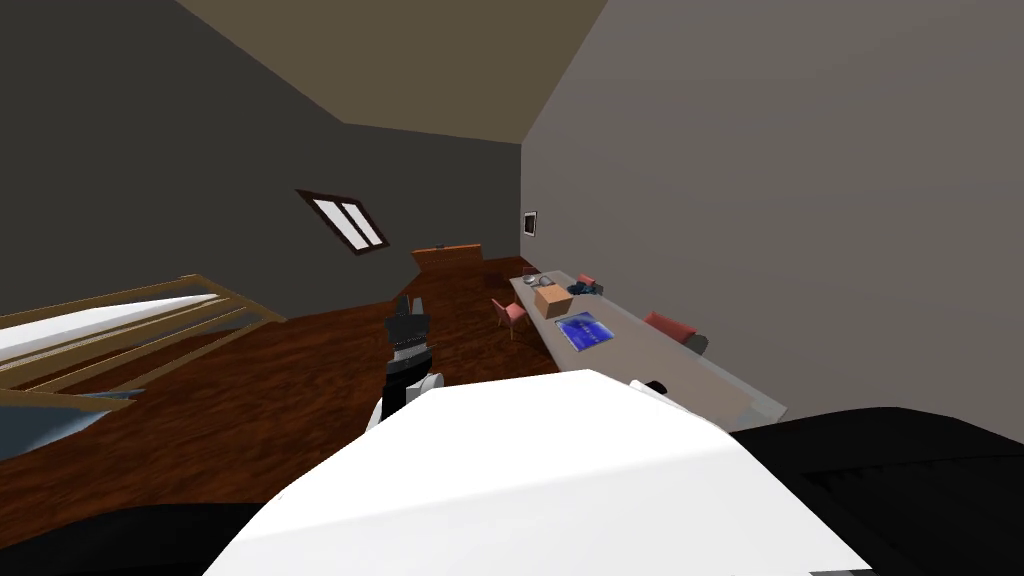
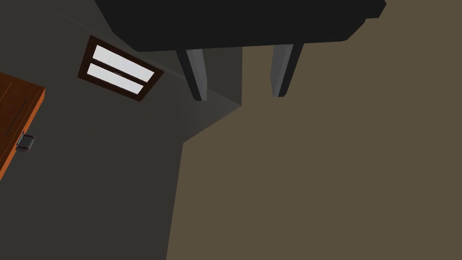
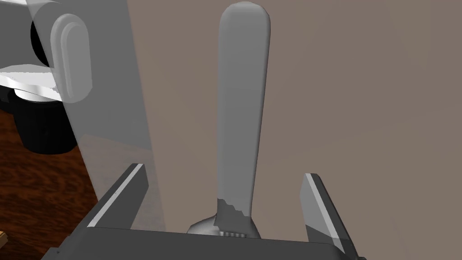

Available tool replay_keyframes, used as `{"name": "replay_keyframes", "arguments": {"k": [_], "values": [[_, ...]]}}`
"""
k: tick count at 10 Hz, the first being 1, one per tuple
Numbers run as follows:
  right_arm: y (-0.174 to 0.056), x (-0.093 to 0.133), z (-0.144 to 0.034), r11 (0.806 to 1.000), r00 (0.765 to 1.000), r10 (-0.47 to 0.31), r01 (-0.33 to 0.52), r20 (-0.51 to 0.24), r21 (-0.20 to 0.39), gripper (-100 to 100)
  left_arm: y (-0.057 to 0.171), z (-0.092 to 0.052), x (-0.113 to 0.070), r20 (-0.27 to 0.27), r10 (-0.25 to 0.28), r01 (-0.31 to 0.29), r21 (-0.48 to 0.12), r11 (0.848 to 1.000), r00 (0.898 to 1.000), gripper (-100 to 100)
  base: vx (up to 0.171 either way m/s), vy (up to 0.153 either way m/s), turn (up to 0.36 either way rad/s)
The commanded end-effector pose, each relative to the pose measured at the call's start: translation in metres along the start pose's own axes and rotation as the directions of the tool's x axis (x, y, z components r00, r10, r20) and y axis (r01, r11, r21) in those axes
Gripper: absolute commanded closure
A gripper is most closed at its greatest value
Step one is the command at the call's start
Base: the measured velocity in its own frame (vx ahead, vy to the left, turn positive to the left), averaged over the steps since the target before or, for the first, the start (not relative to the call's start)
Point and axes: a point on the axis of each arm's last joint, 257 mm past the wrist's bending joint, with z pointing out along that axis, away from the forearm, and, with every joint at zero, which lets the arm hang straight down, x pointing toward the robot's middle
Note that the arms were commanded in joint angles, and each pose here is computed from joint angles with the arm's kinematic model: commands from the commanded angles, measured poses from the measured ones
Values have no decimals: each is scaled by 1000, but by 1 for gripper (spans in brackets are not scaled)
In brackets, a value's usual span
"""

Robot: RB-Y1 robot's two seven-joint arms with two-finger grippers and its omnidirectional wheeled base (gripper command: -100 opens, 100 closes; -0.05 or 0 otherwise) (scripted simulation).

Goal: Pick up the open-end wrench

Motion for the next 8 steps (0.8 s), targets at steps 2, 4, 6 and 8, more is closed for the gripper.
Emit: {"name": "replay_keyframes", "arguments": {"k": [2,4,6,8], "values": [[-18,28,9,999,999,-53,53,3,0,-100,0,0,0,0,0,0,0,1000,1000,0,23,-78,-254],[-28,39,13,996,996,-88,88,9,3,-100,0,0,0,0,0,0,0,1000,1000,0,14,-46,-114],[-42,61,17,991,991,-131,131,7,-1,-100,0,0,0,0,0,0,0,1000,1000,0,15,-55,-257],[-52,72,20,986,986,-165,165,10,-1,-100,0,0,0,0,0,0,0,1000,1000,0,17,-42,-141]]}}
